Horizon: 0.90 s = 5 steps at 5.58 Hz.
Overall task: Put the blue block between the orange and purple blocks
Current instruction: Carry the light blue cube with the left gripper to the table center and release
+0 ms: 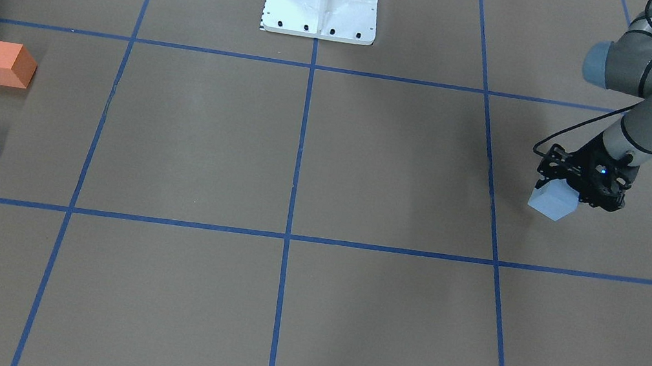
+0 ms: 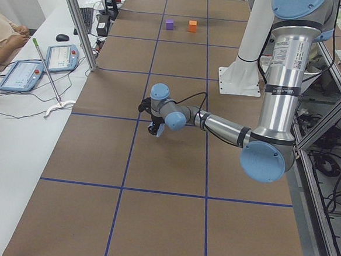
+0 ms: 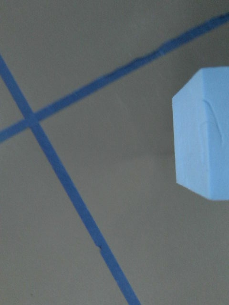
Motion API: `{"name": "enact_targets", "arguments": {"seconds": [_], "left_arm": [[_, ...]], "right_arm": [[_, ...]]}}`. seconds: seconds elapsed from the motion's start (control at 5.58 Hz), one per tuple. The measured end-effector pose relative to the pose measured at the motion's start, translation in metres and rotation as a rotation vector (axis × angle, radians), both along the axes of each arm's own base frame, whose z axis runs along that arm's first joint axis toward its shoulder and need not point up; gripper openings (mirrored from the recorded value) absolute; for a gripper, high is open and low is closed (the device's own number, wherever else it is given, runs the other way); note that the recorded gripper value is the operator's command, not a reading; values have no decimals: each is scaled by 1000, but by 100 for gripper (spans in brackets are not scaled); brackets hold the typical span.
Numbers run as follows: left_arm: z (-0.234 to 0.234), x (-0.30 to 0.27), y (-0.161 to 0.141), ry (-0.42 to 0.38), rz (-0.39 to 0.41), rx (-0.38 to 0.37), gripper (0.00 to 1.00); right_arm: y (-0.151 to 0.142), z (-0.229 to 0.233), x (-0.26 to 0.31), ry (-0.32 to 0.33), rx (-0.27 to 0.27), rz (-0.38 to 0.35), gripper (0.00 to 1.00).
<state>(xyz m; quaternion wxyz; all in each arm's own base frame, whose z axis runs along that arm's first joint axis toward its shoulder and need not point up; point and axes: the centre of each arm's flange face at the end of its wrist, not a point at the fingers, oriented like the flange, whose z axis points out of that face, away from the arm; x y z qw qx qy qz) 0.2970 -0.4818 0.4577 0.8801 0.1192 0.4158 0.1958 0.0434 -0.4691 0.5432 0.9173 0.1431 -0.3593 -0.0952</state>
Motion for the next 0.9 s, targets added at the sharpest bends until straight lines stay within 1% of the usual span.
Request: {"name": "enact_targets", "arguments": {"seconds": [0.18,0.36,0.54,0.72,0.9], "left_arm": [[-74,57,-1,30,-19,-94,11],[-145,127,12,48,-34,-184,11],[-207,196,24,46,-72,-250,11],[-251,254,26,33,-110,-294,19],[-280,297,23,15,-140,-326,62]], "right_arm": [[0,0,0,-2,-2,1,100],[-1,-1,-1,-5,-3,0,100],[-4,-4,-4,-11,-14,11,100],[-9,-10,-12,-20,-32,27,100],[-14,-15,-20,-28,-44,34,100]]}}
